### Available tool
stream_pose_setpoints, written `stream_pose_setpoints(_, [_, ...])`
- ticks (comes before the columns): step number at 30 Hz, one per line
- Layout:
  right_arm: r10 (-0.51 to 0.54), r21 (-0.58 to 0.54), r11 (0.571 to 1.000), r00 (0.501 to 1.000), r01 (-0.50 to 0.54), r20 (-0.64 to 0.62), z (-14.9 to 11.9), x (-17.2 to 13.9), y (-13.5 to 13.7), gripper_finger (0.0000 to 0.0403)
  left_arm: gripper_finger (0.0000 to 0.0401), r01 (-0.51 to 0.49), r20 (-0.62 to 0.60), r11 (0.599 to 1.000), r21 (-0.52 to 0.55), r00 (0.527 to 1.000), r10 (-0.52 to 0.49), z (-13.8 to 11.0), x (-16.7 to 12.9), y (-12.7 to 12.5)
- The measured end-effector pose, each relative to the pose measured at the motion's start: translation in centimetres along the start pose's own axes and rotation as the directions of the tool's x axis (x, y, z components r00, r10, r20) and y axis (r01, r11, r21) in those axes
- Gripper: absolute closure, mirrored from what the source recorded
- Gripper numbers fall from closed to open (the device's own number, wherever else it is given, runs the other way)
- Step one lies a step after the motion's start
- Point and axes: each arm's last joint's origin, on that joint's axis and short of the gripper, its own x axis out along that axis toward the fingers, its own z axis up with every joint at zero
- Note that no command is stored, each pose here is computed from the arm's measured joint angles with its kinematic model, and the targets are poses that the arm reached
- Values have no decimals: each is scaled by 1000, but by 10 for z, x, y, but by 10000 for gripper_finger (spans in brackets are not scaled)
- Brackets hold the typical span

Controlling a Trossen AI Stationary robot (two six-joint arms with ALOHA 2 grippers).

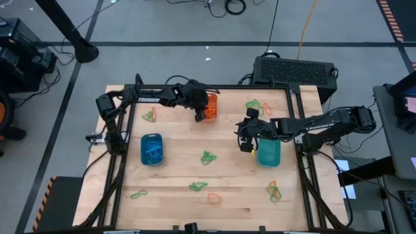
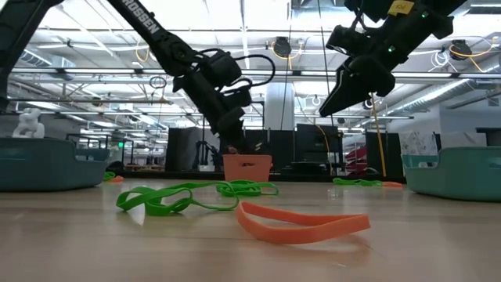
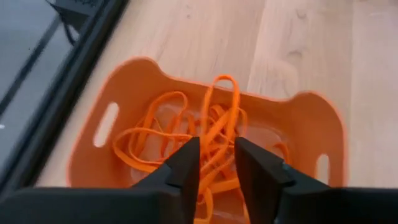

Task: Sort rubber bands into baskets
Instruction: Put the orange rubber band into the orange bin

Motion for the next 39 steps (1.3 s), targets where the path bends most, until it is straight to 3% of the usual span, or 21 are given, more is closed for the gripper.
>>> stream_pose_setpoints(7, [0, 14, 1000, 1000, 0, 1, 0, 0, 0, 250, 274, 22, 14, 999, 31, 1000, -23, 23, -14, -12])
stream_pose_setpoints(16, [0, 17, 1000, 1000, 0, 6, 1, 0, 0, 250, 274, 290, -31, 946, 142, 957, -289, 38, -35, -82])
stream_pose_setpoints(22, [9, 19, 1000, 1000, -10, 10, 1, 0, 0, 250, 273, 414, -140, 883, 221, 910, -391, 29, -39, -140])
stream_pose_setpoints(27, [55, 18, 998, 998, -55, 15, 1, 0, 2, 250, 273, 554, -178, 779, 294, 833, -525, 24, -49, -190])
stream_pose_setpoints(31, [55, 25, 998, 998, -55, 21, 2, 0, 2, 250, 273, 591, -181, 722, 359, 803, -568, 20, -54, -224])
stream_pose_setpoints(39, [79, 80, 994, 997, -80, 17, 1, 0, 3, 250, 273, 604, -119, 668, 434, 774, -622, 13, -45, -273])
